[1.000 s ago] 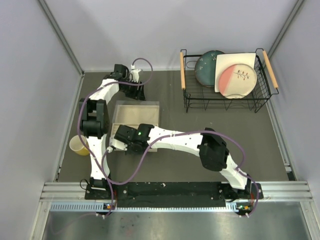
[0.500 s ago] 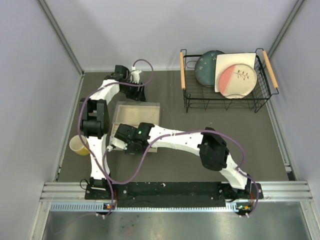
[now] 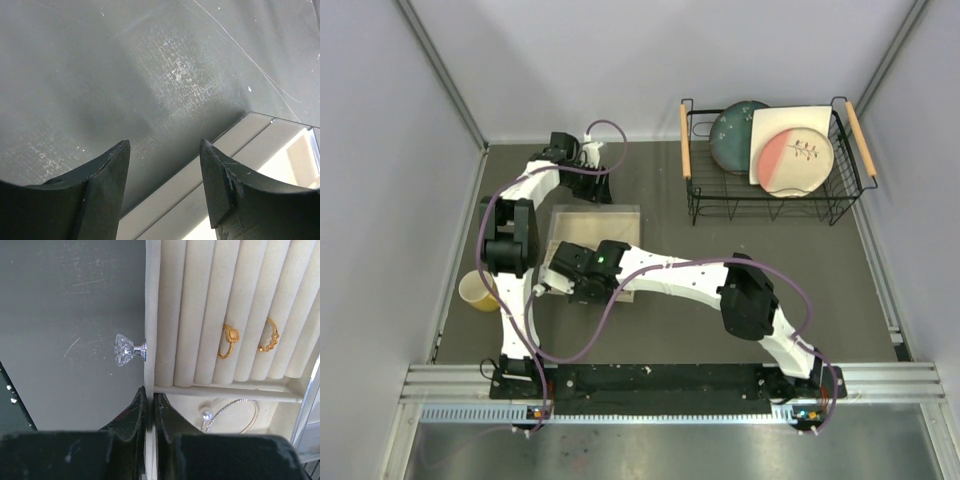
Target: Organize the mixed jewelry
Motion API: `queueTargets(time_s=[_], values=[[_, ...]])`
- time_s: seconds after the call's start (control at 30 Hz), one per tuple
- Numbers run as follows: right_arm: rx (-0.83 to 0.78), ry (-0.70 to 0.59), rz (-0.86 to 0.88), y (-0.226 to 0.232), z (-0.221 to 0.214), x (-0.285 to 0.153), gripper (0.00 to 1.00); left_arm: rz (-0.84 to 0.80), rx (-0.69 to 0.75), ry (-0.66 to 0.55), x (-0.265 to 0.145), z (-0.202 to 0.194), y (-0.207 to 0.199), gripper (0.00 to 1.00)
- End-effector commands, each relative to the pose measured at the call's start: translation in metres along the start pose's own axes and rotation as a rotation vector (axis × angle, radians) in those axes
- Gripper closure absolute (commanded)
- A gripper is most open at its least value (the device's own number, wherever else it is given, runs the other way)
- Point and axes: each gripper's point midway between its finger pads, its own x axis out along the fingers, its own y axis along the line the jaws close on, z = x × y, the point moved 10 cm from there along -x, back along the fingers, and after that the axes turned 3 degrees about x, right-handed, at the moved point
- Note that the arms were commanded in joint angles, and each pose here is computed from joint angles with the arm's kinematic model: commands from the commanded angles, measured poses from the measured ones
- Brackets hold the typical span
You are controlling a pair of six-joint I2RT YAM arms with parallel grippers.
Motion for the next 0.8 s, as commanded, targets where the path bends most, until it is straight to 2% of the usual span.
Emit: queueTargets(time_s=[0.0,0.77], values=[[0.168,-0.246,-0.18,-0.045,0.034,-0.03,1.0,-0.051,0.011,0.059,0.006,-0.011,-0.016,0.37],[0.041,-0.27,-0.157,-0.002,0.022,-0.045,1.0,-0.041,0.018,0.061,0.011,-0.002,-0.011,0.37]])
